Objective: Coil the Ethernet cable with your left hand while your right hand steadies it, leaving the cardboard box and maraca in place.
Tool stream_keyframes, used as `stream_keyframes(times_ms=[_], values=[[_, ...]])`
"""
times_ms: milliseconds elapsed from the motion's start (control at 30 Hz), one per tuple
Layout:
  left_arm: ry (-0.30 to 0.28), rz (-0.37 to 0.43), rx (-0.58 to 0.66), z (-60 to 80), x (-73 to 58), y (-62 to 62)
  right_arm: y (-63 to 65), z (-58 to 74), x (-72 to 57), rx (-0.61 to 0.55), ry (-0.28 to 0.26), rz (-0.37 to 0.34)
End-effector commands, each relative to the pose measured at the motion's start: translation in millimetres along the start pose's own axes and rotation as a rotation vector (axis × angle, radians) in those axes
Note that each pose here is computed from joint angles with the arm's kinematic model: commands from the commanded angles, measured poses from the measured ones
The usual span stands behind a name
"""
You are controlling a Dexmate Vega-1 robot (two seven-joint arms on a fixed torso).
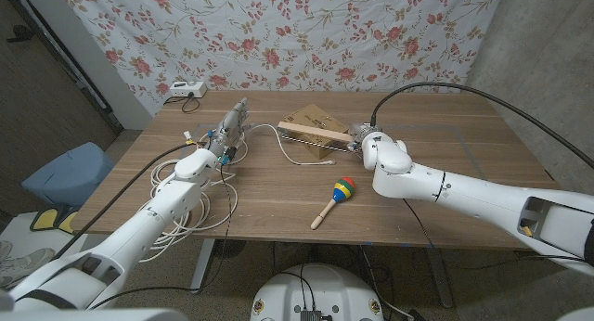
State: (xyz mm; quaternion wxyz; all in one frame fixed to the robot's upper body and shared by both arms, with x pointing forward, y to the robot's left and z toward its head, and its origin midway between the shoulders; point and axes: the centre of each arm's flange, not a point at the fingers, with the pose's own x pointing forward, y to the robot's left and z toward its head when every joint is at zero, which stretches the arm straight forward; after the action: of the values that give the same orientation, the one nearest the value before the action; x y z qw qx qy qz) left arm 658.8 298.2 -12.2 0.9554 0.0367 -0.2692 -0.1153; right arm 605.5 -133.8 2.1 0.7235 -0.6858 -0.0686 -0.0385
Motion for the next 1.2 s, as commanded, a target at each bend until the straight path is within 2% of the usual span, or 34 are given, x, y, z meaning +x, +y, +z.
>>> stream_keyframes(times_ms=[33, 100, 200, 233, 333, 467, 600, 767, 867, 1033, 1200], values=[[0.032, -0.014, 0.043, 6.8, 5.7, -4.0, 3.1, -16.0, -2.7, 0.098, -0.050, -0.120], [0.035, -0.017, 0.047, 7.5, 6.4, -4.5, 3.6, -18.1, -3.9, 0.111, -0.055, -0.135], [0.053, -0.017, 0.079, 11.1, 7.6, -6.3, 5.3, -26.4, -8.5, 0.159, -0.066, -0.208], [0.054, -0.017, 0.079, 11.1, 7.6, -6.3, 5.3, -26.4, -8.5, 0.160, -0.068, -0.209], [0.091, 0.008, 0.156, 18.0, 7.1, -9.0, 6.0, -34.9, -13.9, 0.204, -0.069, -0.270], [0.139, 0.064, 0.263, 27.3, 4.6, -13.4, 6.9, -43.7, -19.5, 0.257, -0.079, -0.345], [0.195, 0.133, 0.398, 37.0, 0.4, -20.8, 8.9, -51.1, -26.7, 0.288, -0.085, -0.456], [0.246, 0.210, 0.484, 46.2, -6.3, -30.0, 9.0, -58.9, -32.4, 0.325, -0.091, -0.550], [0.235, 0.269, 0.532, 51.9, -12.0, -35.7, 8.5, -62.3, -33.1, 0.352, -0.092, -0.576], [0.124, 0.330, 0.614, 60.1, -22.6, -44.0, 10.5, -66.8, -33.7, 0.385, -0.100, -0.592], [0.102, 0.295, 0.745, 74.1, -24.2, -49.0, 11.9, -70.6, -36.5, 0.397, -0.108, -0.610]])
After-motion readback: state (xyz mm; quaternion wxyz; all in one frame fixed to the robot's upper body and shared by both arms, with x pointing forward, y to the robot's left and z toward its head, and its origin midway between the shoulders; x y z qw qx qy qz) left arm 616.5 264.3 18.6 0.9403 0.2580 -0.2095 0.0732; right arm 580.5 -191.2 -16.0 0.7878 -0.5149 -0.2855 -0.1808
